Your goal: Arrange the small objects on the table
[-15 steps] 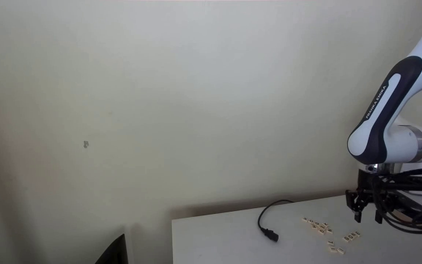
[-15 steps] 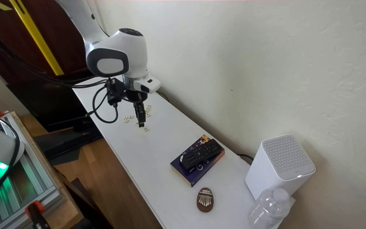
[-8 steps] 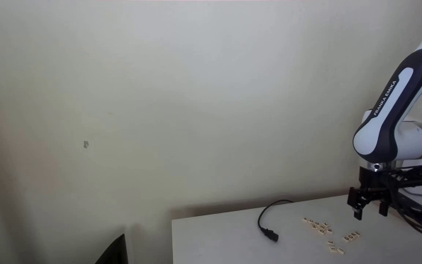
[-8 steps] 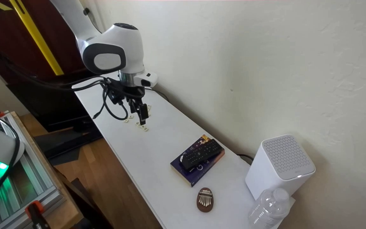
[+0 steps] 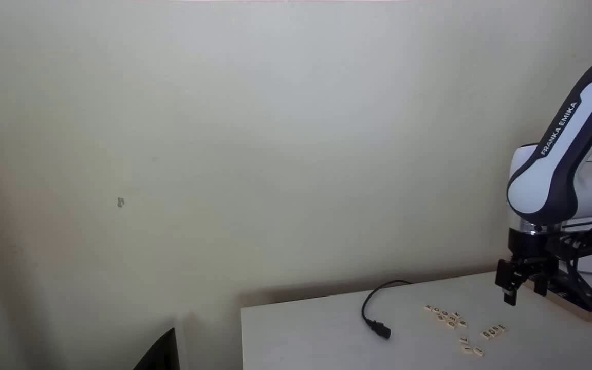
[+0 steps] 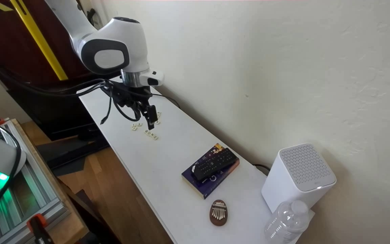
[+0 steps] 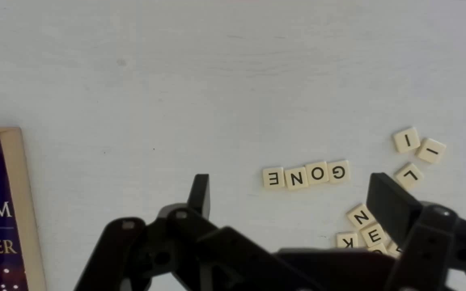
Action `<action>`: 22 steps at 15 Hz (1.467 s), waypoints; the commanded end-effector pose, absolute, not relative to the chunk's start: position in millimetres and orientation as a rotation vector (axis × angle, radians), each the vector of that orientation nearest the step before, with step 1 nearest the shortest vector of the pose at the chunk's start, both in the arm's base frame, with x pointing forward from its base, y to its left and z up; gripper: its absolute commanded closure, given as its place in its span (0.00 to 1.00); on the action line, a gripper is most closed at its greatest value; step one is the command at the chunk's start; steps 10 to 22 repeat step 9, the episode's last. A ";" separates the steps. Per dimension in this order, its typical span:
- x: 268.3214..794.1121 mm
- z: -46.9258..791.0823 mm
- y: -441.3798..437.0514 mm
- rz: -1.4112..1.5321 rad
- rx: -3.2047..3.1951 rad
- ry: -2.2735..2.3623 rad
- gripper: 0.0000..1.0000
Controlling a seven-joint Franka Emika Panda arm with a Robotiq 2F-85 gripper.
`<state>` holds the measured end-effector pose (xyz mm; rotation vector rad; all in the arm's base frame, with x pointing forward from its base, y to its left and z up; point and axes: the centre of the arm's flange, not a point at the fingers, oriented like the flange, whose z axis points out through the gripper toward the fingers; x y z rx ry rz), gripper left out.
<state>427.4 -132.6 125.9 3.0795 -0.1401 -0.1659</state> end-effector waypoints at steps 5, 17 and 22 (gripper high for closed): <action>423.3 139.8 -132.5 -0.141 3.072 -0.095 0.00; 423.2 145.3 -132.3 -0.127 3.072 -0.088 0.00; 423.2 145.3 -132.3 -0.127 3.072 -0.088 0.00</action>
